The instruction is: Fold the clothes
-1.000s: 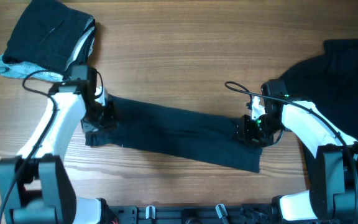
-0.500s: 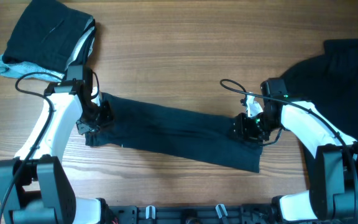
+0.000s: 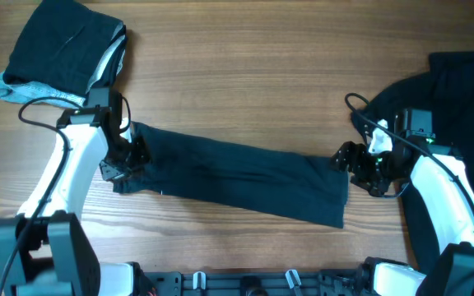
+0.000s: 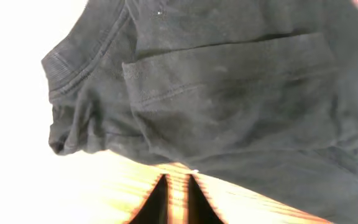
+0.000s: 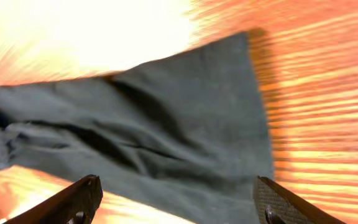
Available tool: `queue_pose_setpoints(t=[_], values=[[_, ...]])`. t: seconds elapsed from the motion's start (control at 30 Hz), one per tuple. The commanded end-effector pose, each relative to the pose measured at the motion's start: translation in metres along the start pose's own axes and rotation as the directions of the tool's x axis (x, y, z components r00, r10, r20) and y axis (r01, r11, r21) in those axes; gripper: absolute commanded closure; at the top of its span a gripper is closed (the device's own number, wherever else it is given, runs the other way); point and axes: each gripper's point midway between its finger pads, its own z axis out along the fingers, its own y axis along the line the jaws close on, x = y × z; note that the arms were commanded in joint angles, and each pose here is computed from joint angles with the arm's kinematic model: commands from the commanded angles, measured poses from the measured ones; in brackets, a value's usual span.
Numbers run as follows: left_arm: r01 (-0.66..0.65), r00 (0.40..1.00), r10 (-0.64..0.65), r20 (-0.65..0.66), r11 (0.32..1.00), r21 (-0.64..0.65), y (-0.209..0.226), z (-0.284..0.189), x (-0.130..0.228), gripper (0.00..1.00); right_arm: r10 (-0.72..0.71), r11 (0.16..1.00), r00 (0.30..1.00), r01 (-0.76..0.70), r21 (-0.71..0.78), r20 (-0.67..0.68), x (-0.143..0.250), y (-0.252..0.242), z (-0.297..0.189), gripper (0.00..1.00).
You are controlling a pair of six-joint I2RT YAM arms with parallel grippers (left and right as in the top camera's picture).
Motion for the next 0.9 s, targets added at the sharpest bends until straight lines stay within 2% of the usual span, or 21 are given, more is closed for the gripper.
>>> queue_pose_setpoints(t=[0.0,0.1,0.17,0.23,0.27,0.3,0.4,0.43,0.57,0.77,0.87], values=[[-0.022,0.989,0.016,0.147,0.999,0.043,-0.008,-0.043,-0.016,0.76,0.119,0.988,0.991,-0.112,0.109,-0.06,0.016,-0.032,0.023,0.17],[-0.034,0.975,0.019,0.22,0.997,0.064,-0.01,-0.064,-0.015,0.64,0.155,0.979,0.981,-0.138,0.147,-0.115,0.028,-0.046,0.038,0.18],[-0.04,0.968,0.021,0.251,0.997,0.073,-0.011,-0.073,-0.014,0.6,0.177,0.975,0.973,-0.153,0.161,-0.148,0.035,-0.052,0.047,0.2],[-0.044,0.963,0.021,0.27,0.996,0.079,-0.011,-0.078,-0.013,0.58,0.181,0.979,0.968,-0.16,0.125,-0.176,0.038,-0.049,0.055,0.31],[-0.044,0.963,0.021,0.27,0.996,0.079,-0.011,-0.078,-0.013,0.58,0.169,0.984,0.968,-0.154,0.092,-0.187,0.039,-0.043,0.055,0.46],[-0.044,0.963,0.021,0.27,0.996,0.079,-0.011,-0.078,-0.013,0.58,0.149,0.989,0.968,-0.142,0.05,-0.201,0.04,-0.036,0.055,0.52],[-0.044,0.962,0.021,0.272,0.996,0.079,-0.011,-0.078,-0.014,0.58,0.124,0.991,0.969,-0.132,-0.023,-0.216,0.041,-0.024,0.055,0.87],[-0.044,0.962,0.021,0.273,0.996,0.079,-0.011,-0.078,-0.014,0.58,0.104,0.993,0.972,-0.112,-0.028,-0.21,0.04,-0.024,0.055,0.95],[-0.044,0.962,0.021,0.271,0.996,0.078,-0.011,-0.078,-0.013,0.59,0.079,0.997,0.985,-0.08,0.002,-0.151,0.027,-0.024,0.045,0.96],[-0.044,0.963,0.021,0.269,0.996,0.078,-0.011,-0.078,-0.013,0.59,0.163,0.917,0.983,-0.182,0.354,0.084,-0.003,-0.054,-0.03,0.96],[-0.044,0.963,0.021,0.27,0.996,0.078,-0.011,-0.078,-0.013,0.59,0.125,0.918,0.978,-0.179,0.354,0.169,-0.02,-0.038,-0.066,0.96]])
